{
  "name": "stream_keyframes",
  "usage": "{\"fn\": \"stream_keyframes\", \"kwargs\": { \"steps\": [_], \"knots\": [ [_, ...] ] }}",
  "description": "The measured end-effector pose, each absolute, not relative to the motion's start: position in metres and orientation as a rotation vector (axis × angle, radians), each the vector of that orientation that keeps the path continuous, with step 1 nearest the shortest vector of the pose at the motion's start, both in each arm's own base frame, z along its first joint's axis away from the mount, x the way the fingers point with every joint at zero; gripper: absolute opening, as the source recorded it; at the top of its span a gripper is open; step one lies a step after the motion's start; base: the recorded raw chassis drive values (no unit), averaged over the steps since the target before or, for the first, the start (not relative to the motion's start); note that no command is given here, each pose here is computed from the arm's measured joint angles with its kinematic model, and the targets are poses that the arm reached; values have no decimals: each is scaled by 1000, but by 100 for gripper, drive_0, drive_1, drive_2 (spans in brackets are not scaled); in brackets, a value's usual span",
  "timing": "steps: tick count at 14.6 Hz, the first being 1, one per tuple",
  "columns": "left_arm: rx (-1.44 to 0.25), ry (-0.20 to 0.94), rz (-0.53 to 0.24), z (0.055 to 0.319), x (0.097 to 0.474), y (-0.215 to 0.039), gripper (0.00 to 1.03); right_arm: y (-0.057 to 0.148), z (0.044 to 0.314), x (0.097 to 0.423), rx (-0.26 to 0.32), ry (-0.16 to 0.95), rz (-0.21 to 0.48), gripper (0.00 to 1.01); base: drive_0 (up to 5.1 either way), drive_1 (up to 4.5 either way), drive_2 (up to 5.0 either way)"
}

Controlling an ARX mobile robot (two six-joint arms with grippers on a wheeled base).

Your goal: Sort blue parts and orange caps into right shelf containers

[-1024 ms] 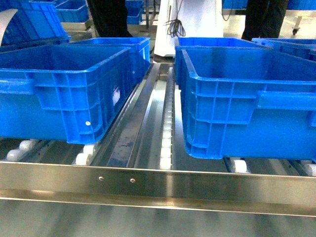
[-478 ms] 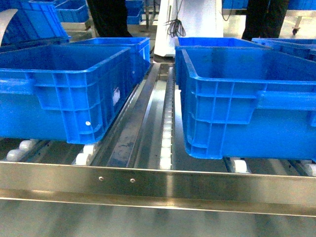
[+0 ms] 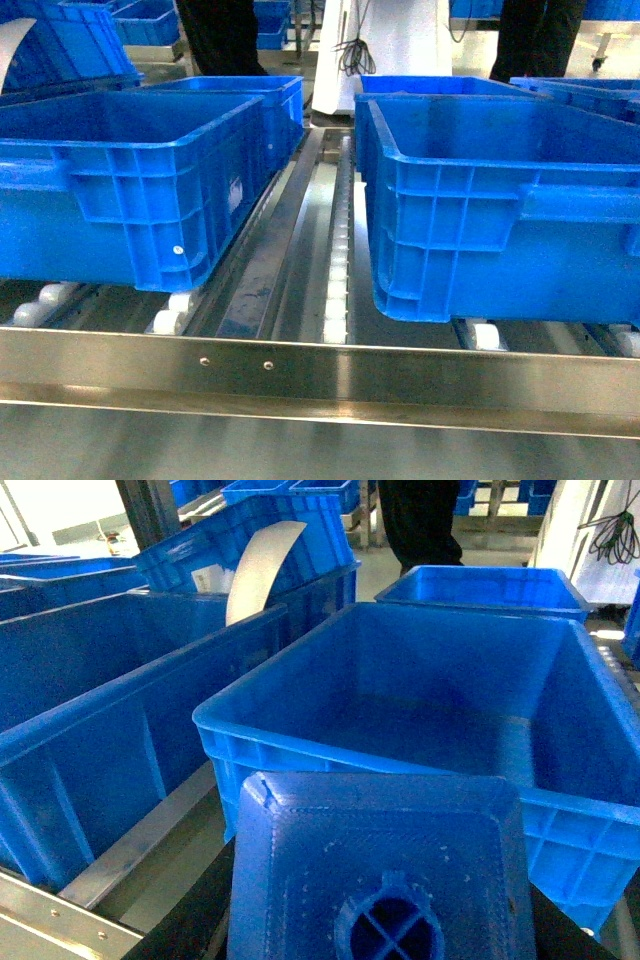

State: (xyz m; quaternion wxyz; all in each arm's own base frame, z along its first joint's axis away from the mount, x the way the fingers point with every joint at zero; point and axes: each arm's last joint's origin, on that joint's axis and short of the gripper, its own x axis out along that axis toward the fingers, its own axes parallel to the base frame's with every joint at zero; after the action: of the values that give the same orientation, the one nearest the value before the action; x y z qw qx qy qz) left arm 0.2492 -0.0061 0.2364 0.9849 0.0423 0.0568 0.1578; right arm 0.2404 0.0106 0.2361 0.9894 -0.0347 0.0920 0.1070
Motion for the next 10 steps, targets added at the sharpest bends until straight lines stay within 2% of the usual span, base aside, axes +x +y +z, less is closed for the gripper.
{"fn": "stream_keyframes", "kwargs": {
  "steps": [3,5,6,7,8,9,10],
  "knots": [
    [85,114,317,236,249,-6,44,24,254,333,-56,136,172,34,0,0,0],
    [85,114,317,236,249,-6,44,40,251,408,-61,200,154,34,0,0,0],
    [85,114,317,236,249,-6,44,51,240,455,-102,240,119,47,0,0,0],
    [85,114,317,236,249,-6,44,54,228,478,-118,203,88,60,0,0,0],
    [85,114,318,236,249,-6,44,54,221,478,-116,192,84,71,0,0,0],
    [85,114,317,236,249,-6,44,45,226,462,-105,142,103,87,0,0,0],
    [85,114,317,236,249,-6,44,34,245,436,-81,71,119,100,0,0,0]
  ]
}}
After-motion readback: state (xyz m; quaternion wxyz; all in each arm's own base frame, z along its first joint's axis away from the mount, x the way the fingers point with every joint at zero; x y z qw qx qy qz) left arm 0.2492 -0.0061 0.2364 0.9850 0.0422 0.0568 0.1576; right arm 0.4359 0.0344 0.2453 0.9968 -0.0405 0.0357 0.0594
